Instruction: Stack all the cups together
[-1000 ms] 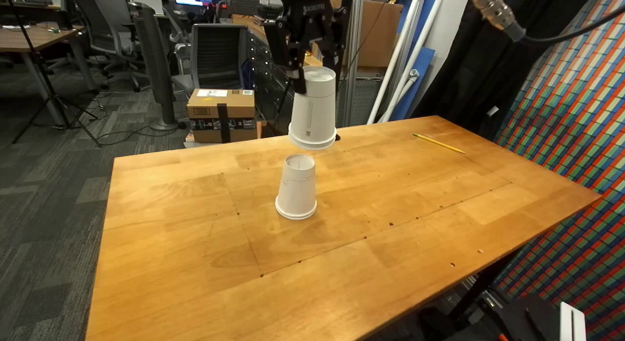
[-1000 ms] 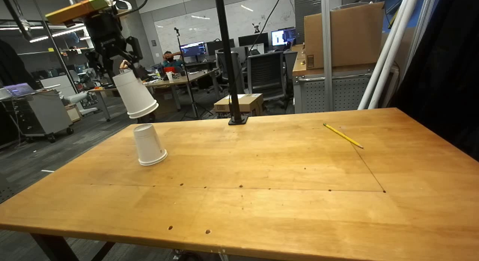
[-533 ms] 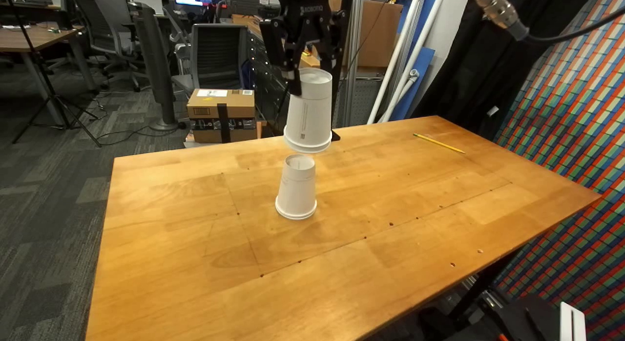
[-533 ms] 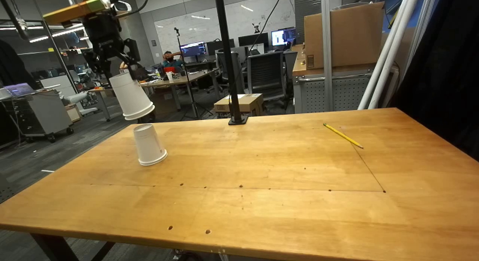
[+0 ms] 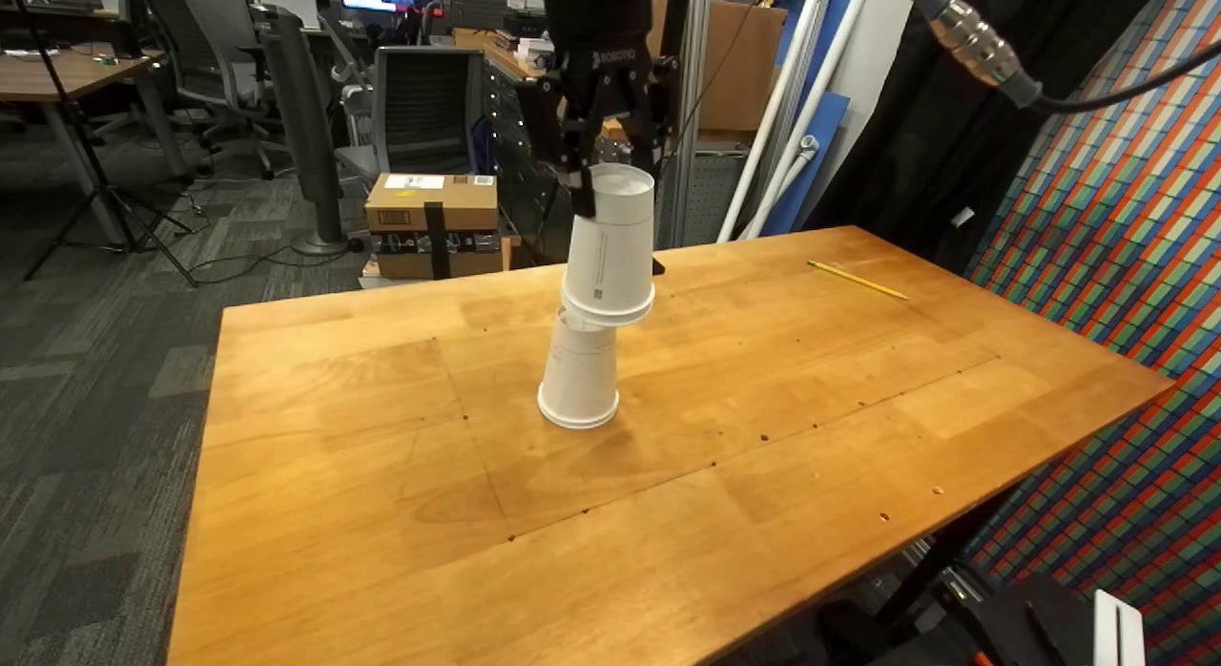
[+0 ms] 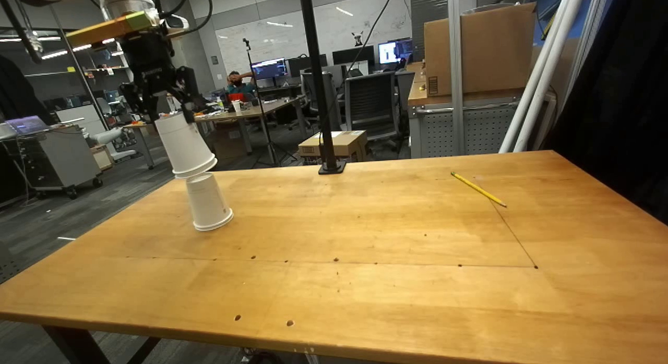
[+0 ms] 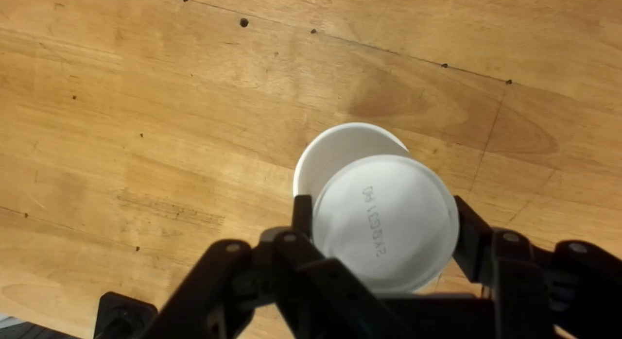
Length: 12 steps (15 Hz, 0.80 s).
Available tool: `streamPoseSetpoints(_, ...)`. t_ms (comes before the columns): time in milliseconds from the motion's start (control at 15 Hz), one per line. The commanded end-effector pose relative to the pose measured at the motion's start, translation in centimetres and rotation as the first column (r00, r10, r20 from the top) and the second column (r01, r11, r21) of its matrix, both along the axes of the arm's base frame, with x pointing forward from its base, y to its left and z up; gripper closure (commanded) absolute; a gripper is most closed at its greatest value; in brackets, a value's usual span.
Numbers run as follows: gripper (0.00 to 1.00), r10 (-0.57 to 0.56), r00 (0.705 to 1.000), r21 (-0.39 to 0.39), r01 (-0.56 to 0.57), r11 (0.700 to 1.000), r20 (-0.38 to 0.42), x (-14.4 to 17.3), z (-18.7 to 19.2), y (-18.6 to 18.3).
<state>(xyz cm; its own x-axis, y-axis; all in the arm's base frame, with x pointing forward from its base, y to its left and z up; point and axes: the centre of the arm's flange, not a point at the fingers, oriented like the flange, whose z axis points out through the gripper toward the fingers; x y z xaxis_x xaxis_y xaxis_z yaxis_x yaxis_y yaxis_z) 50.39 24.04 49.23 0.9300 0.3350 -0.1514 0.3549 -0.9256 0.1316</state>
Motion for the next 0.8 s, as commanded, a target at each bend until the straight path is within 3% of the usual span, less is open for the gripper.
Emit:
streamPoseSetpoints(0,0.60,-0.016,1.000,0.028,0.016,0.999,0.000,-0.1,-0.4,-0.4)
streamPoseSetpoints(733,0.60,-0.003,1.000,0.032,0.003,0.999,0.006,2.1,-0.7,1.0)
